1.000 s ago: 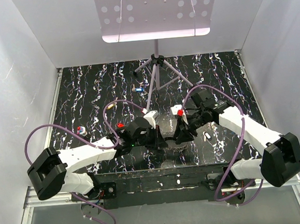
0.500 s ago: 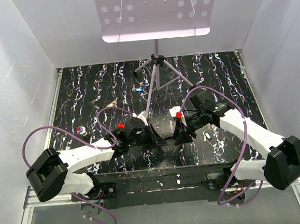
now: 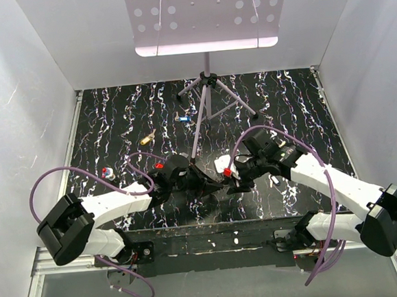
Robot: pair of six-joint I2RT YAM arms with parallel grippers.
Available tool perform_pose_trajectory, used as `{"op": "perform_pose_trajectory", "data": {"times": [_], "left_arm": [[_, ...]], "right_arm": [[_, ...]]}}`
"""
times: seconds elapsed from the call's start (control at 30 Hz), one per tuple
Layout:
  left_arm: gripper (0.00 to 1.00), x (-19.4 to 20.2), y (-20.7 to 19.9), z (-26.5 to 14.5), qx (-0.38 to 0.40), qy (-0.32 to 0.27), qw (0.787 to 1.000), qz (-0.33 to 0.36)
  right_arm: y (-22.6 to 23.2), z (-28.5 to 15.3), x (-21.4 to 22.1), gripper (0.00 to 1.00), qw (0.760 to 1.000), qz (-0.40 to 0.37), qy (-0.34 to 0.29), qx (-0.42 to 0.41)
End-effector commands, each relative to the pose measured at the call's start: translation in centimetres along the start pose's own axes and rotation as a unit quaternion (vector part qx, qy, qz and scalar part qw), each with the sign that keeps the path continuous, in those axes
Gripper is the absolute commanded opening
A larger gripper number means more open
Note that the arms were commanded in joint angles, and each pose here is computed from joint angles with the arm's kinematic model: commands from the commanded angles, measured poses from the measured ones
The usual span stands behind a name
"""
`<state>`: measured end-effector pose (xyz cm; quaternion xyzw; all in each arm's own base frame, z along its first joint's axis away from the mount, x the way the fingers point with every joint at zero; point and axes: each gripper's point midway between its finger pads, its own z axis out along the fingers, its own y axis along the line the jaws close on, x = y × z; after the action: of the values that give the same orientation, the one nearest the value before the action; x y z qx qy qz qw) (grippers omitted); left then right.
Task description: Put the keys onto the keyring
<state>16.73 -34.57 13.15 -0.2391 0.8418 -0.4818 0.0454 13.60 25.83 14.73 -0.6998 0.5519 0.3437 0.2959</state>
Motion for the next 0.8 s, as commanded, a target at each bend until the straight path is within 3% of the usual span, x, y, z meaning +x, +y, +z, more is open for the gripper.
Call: {"op": "perform_pose_trajectory", "data": {"times": [0.0,0.4,0.77], "left_arm": [[0.0,0.5,-1.4,0.0,0.029,0.028,0.998,-0.056],[0.0,0.4,-1.7,-0.2,0.037,0.029,0.997,-0.06],[0.0,0.3,-1.7,-0.5,0.049,0.032,0.996,-0.07]], "right_arm": [[-1.1,0.1,-0.1,0.43,0.996,-0.074,0.021,0.036],[-1.7,0.3,0.6,0.32,0.989,-0.12,0.056,0.067],[-2.0,0.2,1.1,0.28,0.983,-0.144,0.071,0.084]]}}
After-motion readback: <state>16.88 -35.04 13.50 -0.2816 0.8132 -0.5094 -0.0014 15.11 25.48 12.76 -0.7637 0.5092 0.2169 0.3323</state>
